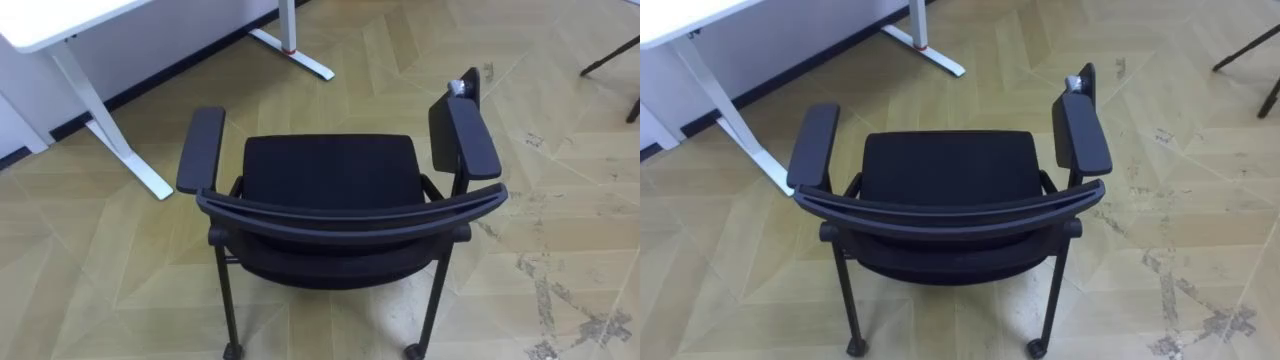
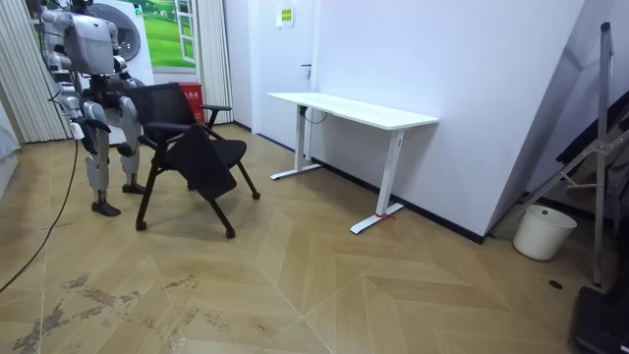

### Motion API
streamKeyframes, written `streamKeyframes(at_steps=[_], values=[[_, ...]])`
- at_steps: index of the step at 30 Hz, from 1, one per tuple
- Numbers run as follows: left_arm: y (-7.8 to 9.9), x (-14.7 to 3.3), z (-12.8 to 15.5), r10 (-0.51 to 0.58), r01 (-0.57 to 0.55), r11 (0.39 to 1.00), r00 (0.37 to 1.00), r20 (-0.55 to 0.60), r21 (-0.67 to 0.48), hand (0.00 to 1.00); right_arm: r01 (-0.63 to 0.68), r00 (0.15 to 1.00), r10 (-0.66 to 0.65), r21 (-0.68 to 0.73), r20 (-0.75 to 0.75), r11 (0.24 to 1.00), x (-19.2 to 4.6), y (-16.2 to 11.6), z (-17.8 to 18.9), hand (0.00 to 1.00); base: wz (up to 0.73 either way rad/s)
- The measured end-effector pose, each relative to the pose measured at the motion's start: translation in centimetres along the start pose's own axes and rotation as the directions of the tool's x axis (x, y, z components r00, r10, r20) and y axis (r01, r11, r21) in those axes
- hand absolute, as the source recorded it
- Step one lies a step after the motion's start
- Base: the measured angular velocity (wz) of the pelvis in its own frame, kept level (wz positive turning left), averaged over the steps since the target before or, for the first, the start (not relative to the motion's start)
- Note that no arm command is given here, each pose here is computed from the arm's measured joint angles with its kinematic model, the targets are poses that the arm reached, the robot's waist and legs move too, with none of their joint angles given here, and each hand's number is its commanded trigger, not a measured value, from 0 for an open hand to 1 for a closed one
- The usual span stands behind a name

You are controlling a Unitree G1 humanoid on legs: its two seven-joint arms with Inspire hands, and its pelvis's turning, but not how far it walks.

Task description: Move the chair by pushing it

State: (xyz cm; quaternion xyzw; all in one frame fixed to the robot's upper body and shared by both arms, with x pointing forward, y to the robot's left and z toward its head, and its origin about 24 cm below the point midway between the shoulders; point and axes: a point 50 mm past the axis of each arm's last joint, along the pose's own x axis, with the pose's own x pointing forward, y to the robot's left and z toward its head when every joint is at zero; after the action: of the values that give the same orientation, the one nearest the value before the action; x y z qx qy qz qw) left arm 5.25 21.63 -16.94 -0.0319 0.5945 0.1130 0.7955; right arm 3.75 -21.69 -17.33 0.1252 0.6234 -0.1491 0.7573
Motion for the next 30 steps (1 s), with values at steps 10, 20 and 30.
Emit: streamKeyframes(at_steps=[10,20,30], values=[[0.2,0.0,-0.1,0.014,-0.014,1.0,1.0,-0.004,0.01,0.0,0.029,1.0,-0.029,0.03,0.004,0.999,0.0,-0.2,0.1,0.0,0.0],[0.8,-0.1,-0.3,0.065,-0.066,0.998,0.998,-0.01,-0.019,0.0,0.054,0.999,-0.054,0.079,-0.001,0.995,-0.1,-0.6,-0.1,0.0,0.0],[1.1,-0.3,-1.6,0.104,-0.111,0.977,0.993,-0.05,-0.183,0.0,0.063,0.998,-0.063,0.1,-0.007,0.993,-0.1,-0.8,-0.3,0.0,0.0]])
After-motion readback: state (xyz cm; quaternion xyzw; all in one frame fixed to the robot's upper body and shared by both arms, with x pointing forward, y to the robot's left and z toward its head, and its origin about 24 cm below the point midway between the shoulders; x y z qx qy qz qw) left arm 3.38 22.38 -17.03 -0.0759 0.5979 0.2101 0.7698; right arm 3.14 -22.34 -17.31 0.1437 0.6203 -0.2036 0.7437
